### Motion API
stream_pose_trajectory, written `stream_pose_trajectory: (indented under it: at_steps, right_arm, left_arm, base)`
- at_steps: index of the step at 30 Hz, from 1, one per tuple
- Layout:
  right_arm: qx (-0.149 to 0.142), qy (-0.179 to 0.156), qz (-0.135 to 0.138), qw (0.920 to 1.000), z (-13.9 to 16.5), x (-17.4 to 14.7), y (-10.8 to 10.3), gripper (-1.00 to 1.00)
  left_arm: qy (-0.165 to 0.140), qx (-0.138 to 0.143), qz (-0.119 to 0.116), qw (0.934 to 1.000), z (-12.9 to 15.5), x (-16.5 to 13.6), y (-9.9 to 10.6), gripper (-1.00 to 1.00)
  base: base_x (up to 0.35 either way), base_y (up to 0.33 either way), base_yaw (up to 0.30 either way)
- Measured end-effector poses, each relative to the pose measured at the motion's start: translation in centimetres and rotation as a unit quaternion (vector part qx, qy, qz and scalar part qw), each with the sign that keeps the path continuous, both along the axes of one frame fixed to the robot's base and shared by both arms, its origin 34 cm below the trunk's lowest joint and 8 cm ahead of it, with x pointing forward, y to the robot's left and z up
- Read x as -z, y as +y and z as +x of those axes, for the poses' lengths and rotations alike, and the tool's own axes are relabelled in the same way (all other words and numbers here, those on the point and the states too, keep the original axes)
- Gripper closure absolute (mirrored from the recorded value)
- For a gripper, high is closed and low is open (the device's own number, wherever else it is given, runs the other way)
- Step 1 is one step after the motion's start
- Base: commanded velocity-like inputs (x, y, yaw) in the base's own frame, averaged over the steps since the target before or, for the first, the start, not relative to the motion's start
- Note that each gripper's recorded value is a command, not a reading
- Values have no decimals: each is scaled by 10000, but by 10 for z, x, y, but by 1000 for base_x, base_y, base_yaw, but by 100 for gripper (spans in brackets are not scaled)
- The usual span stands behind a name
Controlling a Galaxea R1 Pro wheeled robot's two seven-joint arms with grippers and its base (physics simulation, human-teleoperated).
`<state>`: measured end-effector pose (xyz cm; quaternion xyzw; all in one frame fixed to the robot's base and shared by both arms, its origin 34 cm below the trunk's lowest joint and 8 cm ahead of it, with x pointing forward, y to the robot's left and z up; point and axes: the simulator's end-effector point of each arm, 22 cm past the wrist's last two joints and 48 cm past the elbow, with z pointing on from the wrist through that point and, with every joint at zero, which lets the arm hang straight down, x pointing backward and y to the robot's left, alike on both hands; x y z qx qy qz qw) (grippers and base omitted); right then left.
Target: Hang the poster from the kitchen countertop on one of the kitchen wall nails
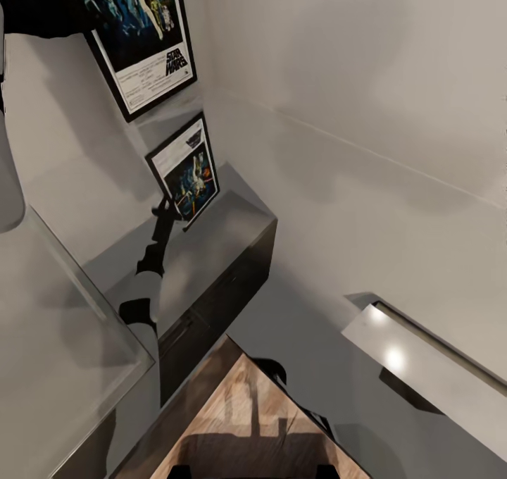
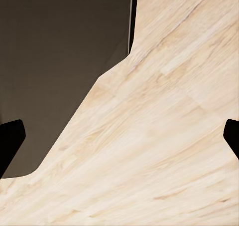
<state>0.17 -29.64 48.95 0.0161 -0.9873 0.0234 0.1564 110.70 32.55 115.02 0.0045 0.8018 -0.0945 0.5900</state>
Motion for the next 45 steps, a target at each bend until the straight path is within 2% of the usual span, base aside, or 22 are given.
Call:
stream_pose_trajectory:
  at_steps: [9, 12, 29, 45]
  right_arm:
    - [-9, -69, 7, 10000, 5, 2, 0, -100]
    - [-5, -86, 2, 10000, 6, 2, 0, -100]
    - [-9, -97, -8, 10000, 7, 3, -1, -100]
    - [-15, -142, -5, 9999, 10, 4, -1, -100]
  left_arm:
    - [-189, 2, -72, 9998, -7, -25, 3, 100]
    - [-223, -40, -10, 9997, -7, -29, 6, 100]
    - [-175, -102, 66, 9998, -9, -28, 11, 100]
    - [-181, -171, 60, 9997, -13, -34, 22, 100]
  base:
    - [-20, 0, 0]
    - [-153, 0, 0]
    - [-104, 0, 0]
    - [-10, 0, 0]
